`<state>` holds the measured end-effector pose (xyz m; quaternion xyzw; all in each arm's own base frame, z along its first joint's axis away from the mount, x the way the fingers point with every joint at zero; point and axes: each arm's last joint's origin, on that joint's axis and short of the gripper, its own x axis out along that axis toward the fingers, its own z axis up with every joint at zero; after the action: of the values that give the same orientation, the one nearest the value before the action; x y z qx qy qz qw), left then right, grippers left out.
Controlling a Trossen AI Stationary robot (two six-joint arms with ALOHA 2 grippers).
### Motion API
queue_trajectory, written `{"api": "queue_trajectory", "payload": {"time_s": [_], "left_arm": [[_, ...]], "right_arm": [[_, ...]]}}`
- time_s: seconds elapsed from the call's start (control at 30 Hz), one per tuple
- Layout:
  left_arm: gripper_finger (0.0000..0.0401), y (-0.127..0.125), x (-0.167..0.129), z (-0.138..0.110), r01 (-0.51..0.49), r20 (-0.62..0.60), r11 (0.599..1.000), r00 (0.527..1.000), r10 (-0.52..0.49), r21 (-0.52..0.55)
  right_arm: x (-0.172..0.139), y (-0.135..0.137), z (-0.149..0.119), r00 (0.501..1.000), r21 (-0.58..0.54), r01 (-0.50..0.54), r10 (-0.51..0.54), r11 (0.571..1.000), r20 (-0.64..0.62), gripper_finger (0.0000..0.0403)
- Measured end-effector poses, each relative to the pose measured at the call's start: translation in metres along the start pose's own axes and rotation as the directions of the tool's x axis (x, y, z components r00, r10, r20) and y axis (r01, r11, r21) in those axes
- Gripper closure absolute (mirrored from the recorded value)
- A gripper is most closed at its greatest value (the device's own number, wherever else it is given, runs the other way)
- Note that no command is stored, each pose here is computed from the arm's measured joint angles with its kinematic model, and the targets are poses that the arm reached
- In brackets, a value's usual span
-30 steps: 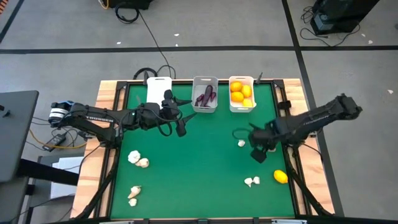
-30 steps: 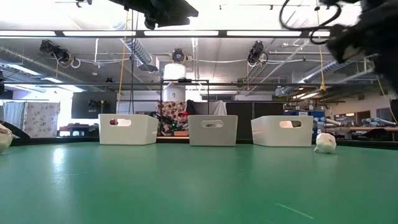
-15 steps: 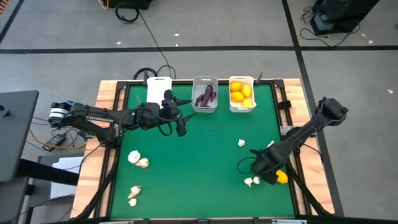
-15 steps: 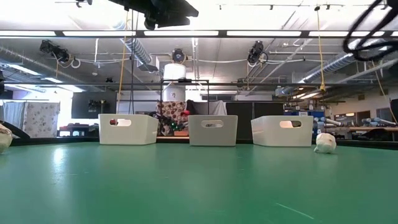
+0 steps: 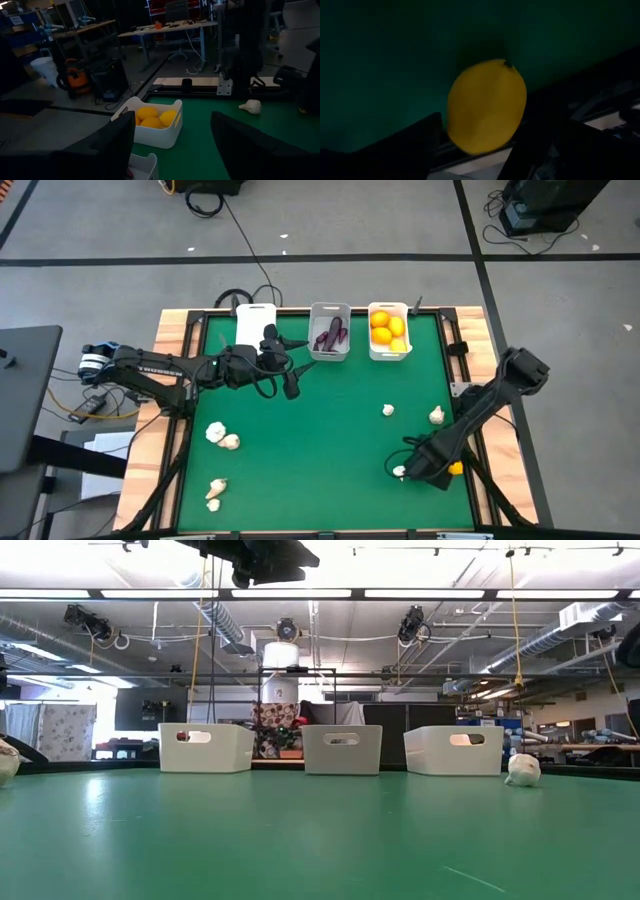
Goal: Sort produce into baskets
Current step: Put the lemon into the right white bin
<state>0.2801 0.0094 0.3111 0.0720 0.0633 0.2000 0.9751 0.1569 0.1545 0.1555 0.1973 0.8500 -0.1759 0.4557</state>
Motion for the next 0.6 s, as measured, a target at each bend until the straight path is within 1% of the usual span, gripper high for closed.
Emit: {"api": "queue_trajectory", "payload": {"time_s": [0.1, 0.2, 0.3, 0.43, 0.5, 0.6], "left_arm": [[0.0135, 0.0, 0.0, 0.0, 0.0, 0.0, 1.0, 1.0, 0.0, 0.0], [0.0135, 0.0, 0.0, 0.0, 0.0, 0.0, 1.0, 1.0, 0.0, -0.002], [0.0135, 0.0, 0.0, 0.0, 0.0, 0.0, 1.0, 1.0, 0.0, -0.005], [0.0135, 0.0, 0.0, 0.0, 0.0, 0.0, 1.0, 1.0, 0.0, -0.005], [0.0135, 0.0, 0.0, 0.0, 0.0, 0.0, 1.0, 1.0, 0.0, -0.006], [0.0135, 0.0, 0.0, 0.0, 0.0, -0.002, 1.0, 1.0, 0.0, -0.005]], "right_arm": [[0.003, 0.001, 0.003, 0.999, 0.006, 0.031, -0.031, 0.999, 0.033, 0.0035], [0.004, 0.003, 0.004, 0.999, -0.002, 0.023, -0.023, 1.0, 0.038, 0.0054], [0.004, 0.006, 0.004, 1.0, -0.017, -0.004, 0.004, 1.0, 0.03, 0.0092], [0.004, 0.008, 0.004, 0.999, -0.034, -0.036, 0.036, 0.999, -0.001, 0.0161], [0.003, 0.008, 0.003, 0.999, -0.043, -0.044, 0.043, 0.998, -0.011, 0.0188], [-0.006, 0.015, 0.001, 0.997, -0.087, -0.071, 0.071, 0.994, 0.001, 0.02]]}}
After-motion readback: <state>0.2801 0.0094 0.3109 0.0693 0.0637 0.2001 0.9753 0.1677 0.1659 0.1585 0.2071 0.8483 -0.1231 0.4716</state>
